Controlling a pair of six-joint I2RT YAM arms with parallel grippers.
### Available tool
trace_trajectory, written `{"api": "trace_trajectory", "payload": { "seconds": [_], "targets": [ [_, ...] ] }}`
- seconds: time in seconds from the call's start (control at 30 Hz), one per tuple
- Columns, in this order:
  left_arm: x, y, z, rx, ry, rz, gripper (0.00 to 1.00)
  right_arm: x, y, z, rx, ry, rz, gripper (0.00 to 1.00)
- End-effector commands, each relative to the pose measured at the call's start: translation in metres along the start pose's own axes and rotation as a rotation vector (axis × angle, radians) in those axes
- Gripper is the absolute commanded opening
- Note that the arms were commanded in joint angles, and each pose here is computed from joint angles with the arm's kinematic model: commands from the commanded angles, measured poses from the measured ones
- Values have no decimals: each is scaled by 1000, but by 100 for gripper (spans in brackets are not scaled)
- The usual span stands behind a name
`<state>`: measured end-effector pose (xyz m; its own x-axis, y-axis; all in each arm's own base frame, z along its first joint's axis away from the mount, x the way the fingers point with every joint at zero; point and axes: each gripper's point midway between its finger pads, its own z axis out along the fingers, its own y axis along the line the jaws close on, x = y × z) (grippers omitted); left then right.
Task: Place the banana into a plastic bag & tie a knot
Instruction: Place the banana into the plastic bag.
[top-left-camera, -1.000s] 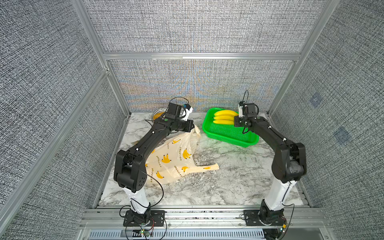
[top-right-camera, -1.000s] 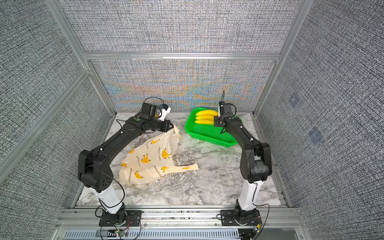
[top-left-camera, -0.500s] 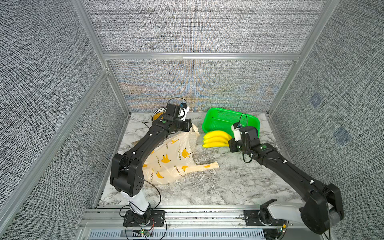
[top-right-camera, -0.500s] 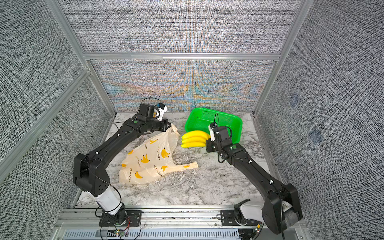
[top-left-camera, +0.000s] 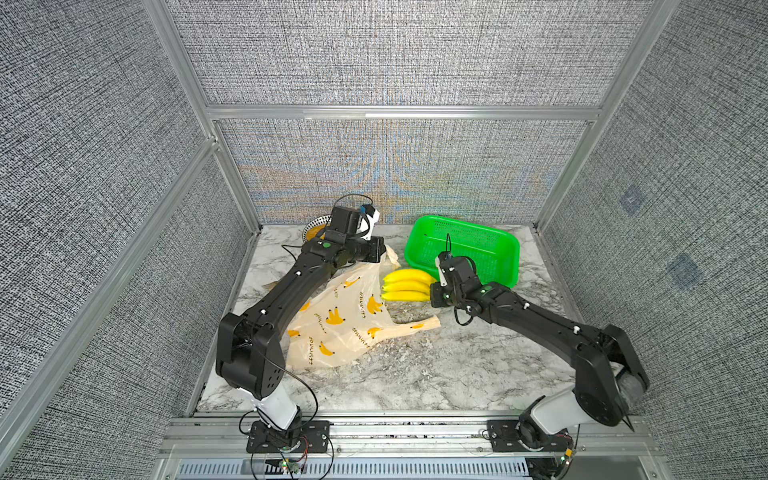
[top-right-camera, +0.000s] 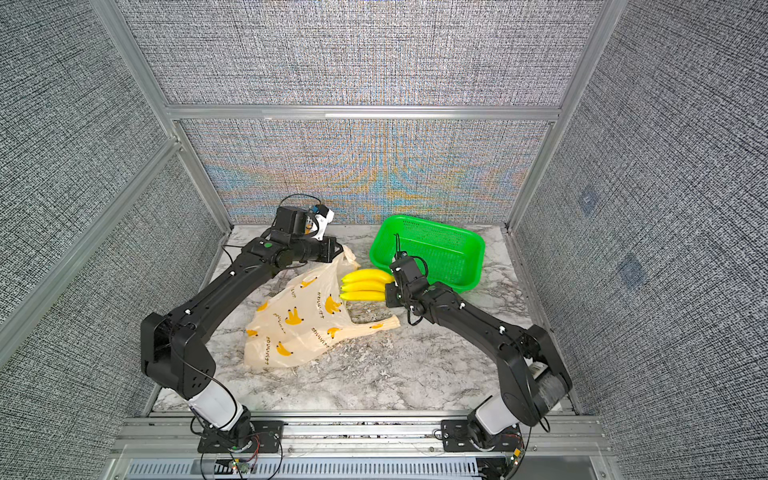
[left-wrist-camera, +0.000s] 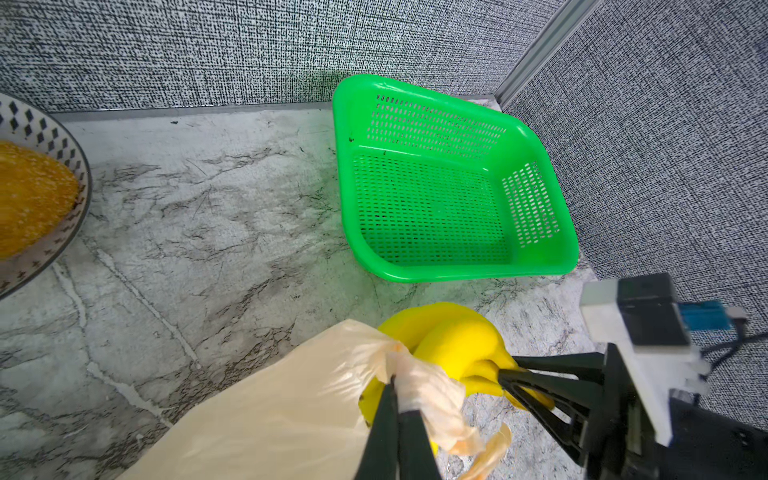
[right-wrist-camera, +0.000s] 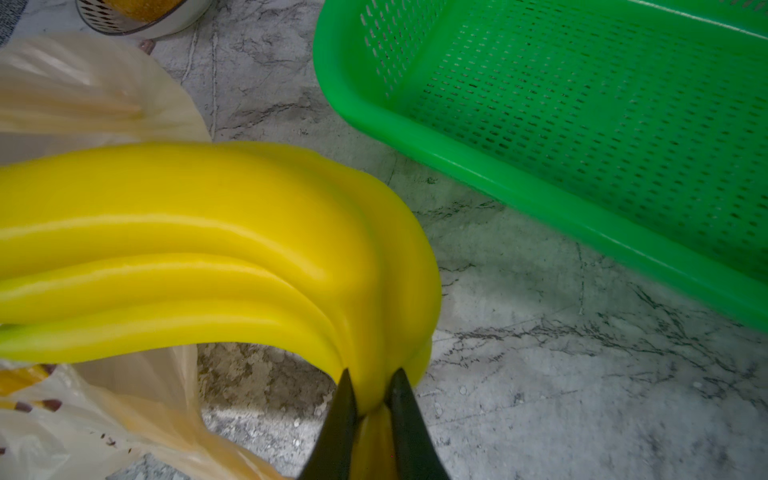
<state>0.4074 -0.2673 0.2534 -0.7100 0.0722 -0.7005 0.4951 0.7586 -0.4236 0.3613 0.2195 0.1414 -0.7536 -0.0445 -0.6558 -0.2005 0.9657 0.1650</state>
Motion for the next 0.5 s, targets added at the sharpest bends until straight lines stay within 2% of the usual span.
{"api": "trace_trajectory", "payload": {
  "seconds": [0.0,0.27,0.47],
  "targets": [
    [-2,-8,-5,29,-5,1,0,-10,-5,1,84,-33,18,0],
    [-1,-10,-6,33,-2,6,0,-15,-15,-2,161,-48,4,0],
    [-3,-10,-1,40,-5,-6,0,-17,19,-14,105,-67,-48,0]
  ]
}}
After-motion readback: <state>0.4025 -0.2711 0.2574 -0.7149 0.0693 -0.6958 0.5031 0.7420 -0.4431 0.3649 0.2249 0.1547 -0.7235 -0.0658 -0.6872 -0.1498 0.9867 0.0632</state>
